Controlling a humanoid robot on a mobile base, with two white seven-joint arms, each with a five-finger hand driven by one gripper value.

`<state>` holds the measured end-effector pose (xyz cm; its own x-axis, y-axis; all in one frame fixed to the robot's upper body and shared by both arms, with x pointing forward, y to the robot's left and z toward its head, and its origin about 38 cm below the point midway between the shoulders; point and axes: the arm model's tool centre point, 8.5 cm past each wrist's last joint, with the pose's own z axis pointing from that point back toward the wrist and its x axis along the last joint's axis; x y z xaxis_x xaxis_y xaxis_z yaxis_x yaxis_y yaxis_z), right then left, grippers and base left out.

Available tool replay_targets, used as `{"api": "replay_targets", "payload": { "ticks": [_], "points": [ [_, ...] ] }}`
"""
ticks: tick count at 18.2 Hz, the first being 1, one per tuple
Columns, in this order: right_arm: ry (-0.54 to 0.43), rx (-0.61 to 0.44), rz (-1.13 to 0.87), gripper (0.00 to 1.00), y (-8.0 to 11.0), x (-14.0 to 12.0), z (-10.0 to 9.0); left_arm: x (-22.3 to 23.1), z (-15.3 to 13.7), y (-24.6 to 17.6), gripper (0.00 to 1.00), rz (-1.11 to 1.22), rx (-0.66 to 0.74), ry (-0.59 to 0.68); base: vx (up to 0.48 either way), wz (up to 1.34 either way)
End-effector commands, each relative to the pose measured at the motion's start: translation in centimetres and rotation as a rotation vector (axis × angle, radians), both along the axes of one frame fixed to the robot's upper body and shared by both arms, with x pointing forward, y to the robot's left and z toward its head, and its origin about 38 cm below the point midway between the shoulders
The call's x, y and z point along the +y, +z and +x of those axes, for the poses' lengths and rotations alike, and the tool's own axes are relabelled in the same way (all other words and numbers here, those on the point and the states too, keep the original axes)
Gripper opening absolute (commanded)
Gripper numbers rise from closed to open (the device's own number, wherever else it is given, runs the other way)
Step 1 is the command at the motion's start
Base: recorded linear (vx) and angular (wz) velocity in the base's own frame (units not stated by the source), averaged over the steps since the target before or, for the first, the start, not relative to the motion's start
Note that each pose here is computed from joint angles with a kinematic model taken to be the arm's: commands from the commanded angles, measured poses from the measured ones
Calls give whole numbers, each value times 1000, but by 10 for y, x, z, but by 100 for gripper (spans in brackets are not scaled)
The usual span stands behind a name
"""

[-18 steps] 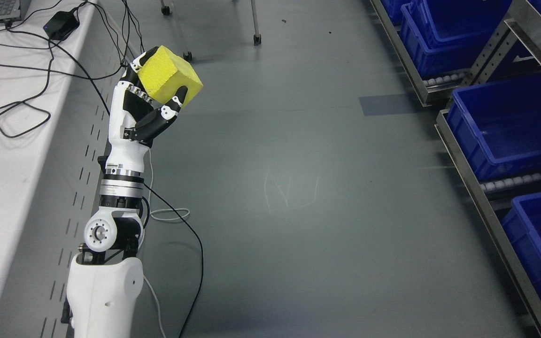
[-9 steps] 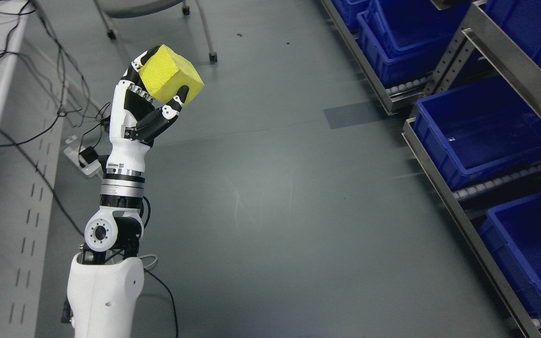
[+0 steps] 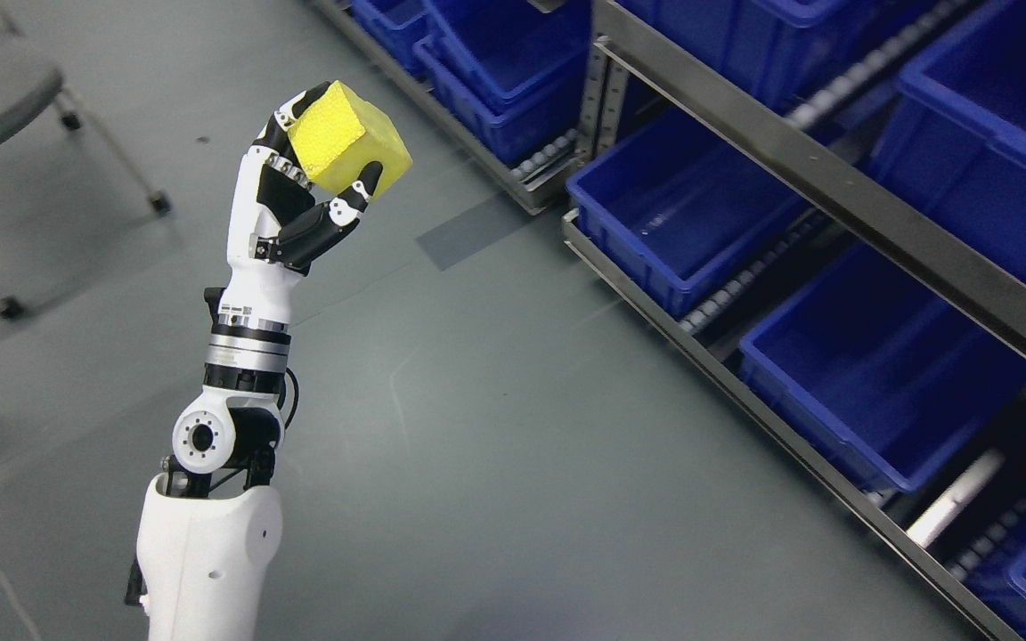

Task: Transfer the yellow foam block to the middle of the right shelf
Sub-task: 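Hold the cube raised in the left hand while turning toward the shelves, then extend the left hand over a middle-shelf blue bin and release the cube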

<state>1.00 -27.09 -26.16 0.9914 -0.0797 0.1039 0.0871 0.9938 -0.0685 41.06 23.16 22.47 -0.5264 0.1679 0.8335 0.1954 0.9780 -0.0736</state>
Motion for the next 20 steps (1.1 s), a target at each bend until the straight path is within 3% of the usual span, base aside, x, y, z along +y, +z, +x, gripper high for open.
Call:
{"api": "replay_targets", "payload": {
  "ticks": [1,6,14,20],
  "points": [
    [2,-20,-19,100,1,-12,8,-32,2,12,31,41,-32,-92,160,-982],
    [2,-19,-19,100,1,-12,7,-54,8,35,31,60,-88,-152,158,-985],
    [2,-19,-19,100,1,-12,7,-90,29,135,31,112,-235,-223,134,-729],
    [2,-19,-19,100,1,-12,7,-100,39,186,35,152,-222,-226,76,-384]
  ]
}}
